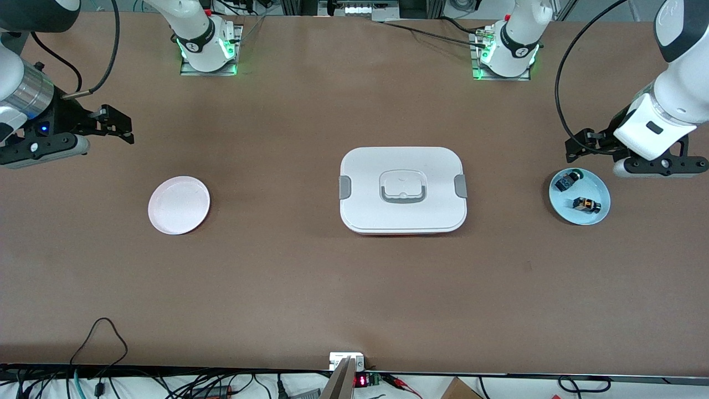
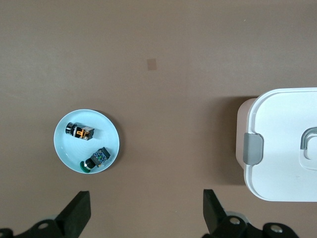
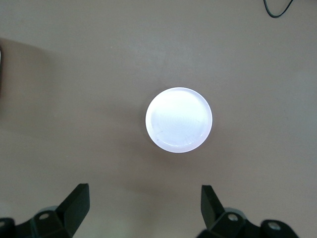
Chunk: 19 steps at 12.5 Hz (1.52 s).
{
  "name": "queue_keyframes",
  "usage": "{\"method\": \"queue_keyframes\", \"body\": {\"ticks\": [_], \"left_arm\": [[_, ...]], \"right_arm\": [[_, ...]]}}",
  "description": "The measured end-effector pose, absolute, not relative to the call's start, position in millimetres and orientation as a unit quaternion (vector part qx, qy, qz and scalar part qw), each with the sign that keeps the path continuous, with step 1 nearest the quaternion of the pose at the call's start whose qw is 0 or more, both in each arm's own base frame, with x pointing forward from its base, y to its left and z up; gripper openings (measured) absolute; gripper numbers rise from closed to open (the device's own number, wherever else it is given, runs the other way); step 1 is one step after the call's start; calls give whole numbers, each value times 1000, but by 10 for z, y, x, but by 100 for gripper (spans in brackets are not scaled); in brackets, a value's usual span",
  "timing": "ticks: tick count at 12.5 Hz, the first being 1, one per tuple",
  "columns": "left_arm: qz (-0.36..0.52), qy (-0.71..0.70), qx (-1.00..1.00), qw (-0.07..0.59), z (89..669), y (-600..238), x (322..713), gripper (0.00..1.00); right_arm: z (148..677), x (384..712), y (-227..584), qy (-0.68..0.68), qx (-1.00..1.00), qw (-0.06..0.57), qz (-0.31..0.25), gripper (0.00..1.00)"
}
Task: Transfer orange switch to right arm and place
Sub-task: 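Lower the left gripper over the orange switch on the blue plate, then close the left gripper on the orange switch and lift it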
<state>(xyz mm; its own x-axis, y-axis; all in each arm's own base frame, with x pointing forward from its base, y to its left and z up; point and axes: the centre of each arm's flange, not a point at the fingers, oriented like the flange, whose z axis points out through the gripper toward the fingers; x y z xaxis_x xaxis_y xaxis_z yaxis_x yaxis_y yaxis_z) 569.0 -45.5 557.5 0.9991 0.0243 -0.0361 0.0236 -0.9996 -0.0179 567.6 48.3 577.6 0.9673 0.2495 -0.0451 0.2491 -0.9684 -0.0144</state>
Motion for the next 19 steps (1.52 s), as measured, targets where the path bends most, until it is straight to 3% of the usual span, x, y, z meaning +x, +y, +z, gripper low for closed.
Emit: {"method": "queue_keyframes", "body": {"ticks": [6, 11, 16, 19], "left_arm": [[100, -24, -995, 16, 5234, -314, 5655, 100], [184, -50, -981, 31, 4285, 299, 5879, 100], [142, 52, -988, 33, 3547, 970, 6185, 100], [111, 88, -989, 39, 3234, 1177, 6124, 100]], "right_arm": [[5814, 5671, 425, -121, -992, 4, 23, 100], [5826, 5665, 424, -121, -992, 4, 25, 100], [5827, 5661, 426, -121, -992, 5, 27, 100], [5832, 5661, 426, -121, -992, 5, 27, 100]]}}
